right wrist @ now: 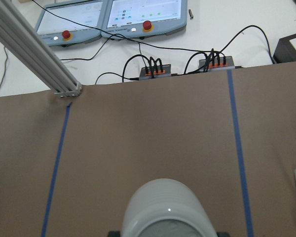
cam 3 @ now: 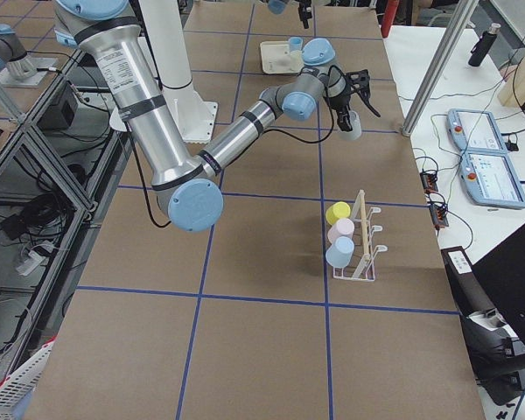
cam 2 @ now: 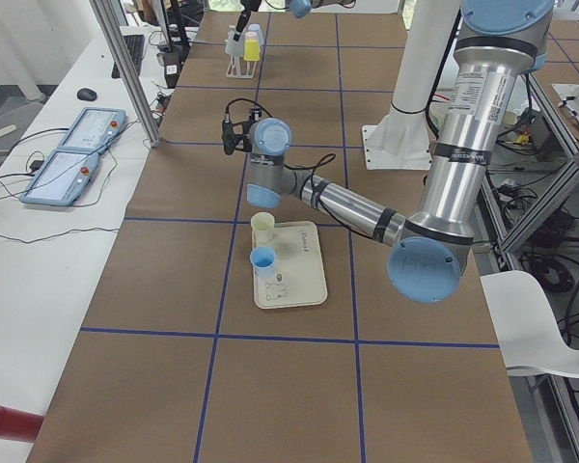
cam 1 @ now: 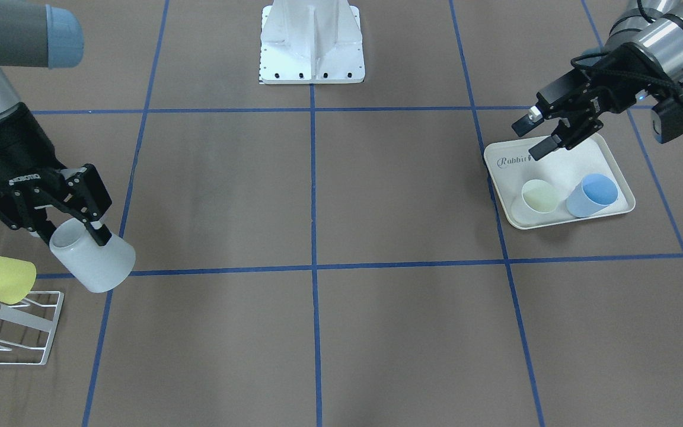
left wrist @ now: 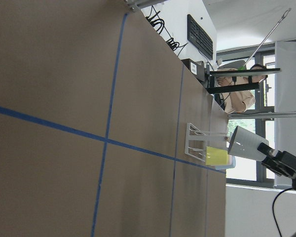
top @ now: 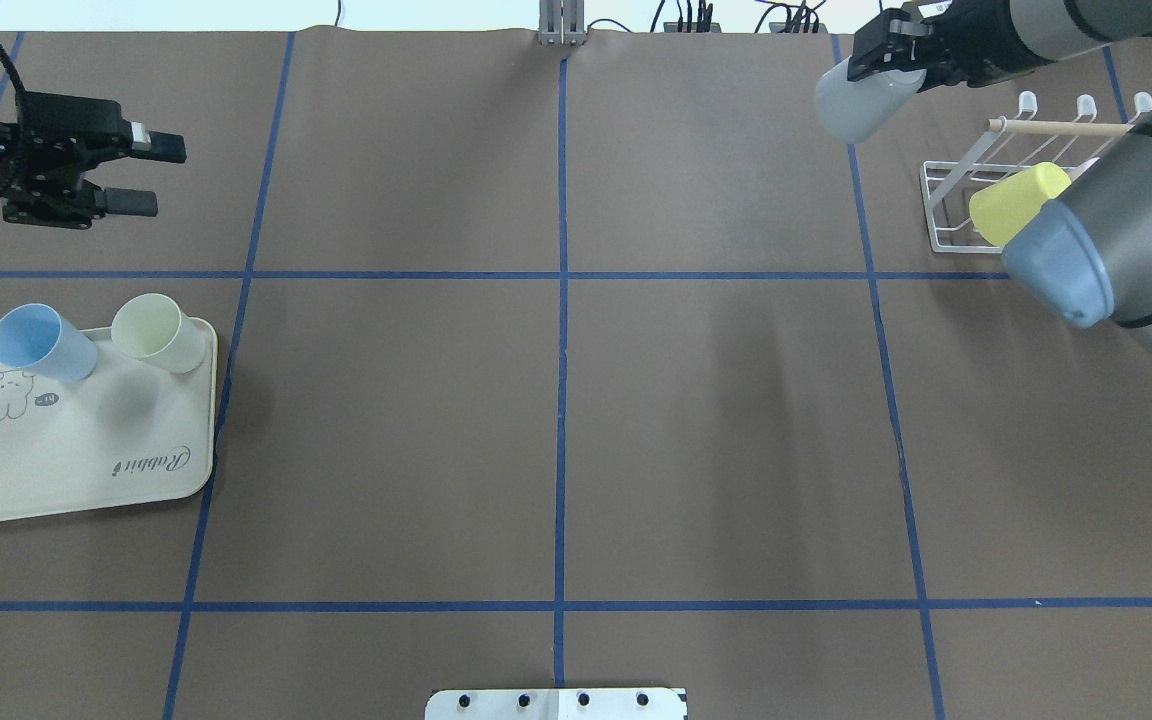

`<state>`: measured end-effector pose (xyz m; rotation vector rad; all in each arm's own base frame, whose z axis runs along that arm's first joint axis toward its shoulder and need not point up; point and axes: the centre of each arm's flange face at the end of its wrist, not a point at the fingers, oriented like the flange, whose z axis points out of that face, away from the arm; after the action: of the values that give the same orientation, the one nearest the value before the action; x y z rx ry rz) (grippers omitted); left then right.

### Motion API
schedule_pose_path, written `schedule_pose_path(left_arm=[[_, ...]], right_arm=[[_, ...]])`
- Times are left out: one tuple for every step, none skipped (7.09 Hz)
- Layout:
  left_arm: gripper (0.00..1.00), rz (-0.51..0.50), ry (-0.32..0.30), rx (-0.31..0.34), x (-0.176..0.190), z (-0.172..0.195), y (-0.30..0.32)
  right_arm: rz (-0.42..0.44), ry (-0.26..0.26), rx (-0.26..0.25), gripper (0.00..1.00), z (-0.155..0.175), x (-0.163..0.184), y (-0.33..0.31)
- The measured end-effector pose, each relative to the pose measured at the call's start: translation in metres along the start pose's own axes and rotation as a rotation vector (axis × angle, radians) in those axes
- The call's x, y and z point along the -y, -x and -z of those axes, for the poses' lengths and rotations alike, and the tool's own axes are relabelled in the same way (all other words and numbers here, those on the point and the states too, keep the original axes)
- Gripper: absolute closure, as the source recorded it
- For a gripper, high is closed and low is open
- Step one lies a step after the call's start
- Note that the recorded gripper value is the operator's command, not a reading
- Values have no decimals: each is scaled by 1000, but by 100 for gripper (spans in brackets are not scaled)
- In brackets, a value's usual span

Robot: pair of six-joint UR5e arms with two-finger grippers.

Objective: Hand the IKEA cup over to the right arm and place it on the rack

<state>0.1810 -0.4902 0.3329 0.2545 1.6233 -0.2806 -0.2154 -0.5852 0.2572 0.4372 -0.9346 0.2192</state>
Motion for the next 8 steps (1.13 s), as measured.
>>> schedule_pose_path(left_arm=[[0,-52,-33,49,15,10,3],[0,-104,-61,100,29,20,8],[0,-155,-86,152,43,32,12],[0,-190,-104,192,52,43,18],[0,-205,-113,213,53,51,23],[0,-208,-118,225,49,57,29],[0,-208,-119,230,44,62,32],[0,-208,-119,232,41,64,33]], right_arm=[[7,32,-40,90,-3,24,-22],[2,67,-63,90,-7,51,-51],[-1,99,-76,90,-10,81,-80],[-8,120,-90,90,-15,108,-104],[-18,139,-107,90,-25,128,-120],[-27,161,-124,90,-37,140,-133],[-33,183,-130,90,-46,143,-142],[-42,205,-124,90,-50,143,-150]])
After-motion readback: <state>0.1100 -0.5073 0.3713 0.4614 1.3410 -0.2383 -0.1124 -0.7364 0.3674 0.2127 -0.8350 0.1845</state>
